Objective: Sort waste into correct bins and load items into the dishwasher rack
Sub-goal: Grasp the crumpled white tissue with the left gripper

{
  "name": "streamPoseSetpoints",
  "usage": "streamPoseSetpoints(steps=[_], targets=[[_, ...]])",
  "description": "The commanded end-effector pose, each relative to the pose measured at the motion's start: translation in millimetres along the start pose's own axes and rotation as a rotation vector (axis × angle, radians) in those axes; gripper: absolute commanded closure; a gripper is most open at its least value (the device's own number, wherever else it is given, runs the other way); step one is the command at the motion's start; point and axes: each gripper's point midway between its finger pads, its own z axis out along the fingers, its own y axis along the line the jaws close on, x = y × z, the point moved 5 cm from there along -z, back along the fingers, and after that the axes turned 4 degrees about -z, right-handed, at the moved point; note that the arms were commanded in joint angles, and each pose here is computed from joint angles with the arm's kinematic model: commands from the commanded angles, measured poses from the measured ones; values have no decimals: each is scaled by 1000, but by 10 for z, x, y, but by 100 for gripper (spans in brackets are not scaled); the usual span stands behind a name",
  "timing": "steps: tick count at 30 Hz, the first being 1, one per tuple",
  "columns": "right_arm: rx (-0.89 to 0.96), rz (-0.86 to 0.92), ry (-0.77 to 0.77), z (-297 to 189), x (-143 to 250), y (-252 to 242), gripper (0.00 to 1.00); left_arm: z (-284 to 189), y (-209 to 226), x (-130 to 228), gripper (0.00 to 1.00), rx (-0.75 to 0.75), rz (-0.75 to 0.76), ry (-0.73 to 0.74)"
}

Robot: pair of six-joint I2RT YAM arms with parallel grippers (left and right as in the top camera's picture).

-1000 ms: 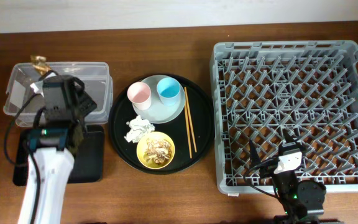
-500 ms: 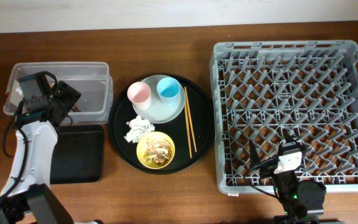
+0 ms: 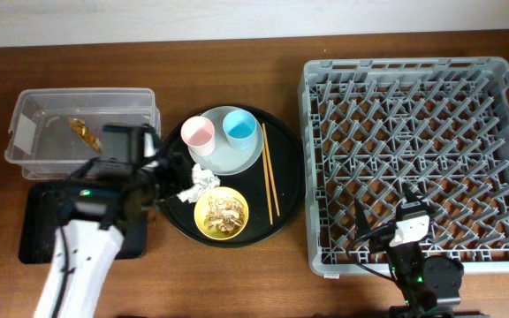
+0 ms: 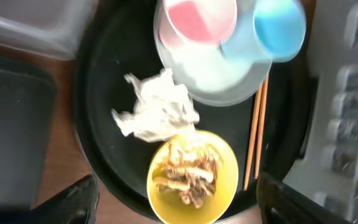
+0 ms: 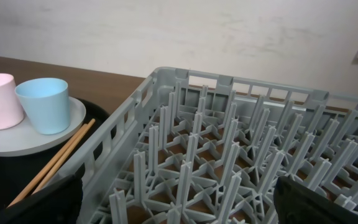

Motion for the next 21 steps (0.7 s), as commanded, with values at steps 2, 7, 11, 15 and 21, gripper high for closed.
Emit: streamPoseSetpoints(steps=[2,7,11,15,21], targets=[[8,-2,5,2,31,-12,2,343,-70,171,17,-99,79,75],[8,-2,5,2,31,-12,1,804,-43,216,16,-207,117,139],[8,-2,5,2,31,-12,2,1092,68,187,15,-302,128,142],[8,-2,5,2,31,-12,2,1251,116,162,13,-340,133,134],[8,-2,5,2,31,-12,2,1437,164,211,7,-363,136,169]])
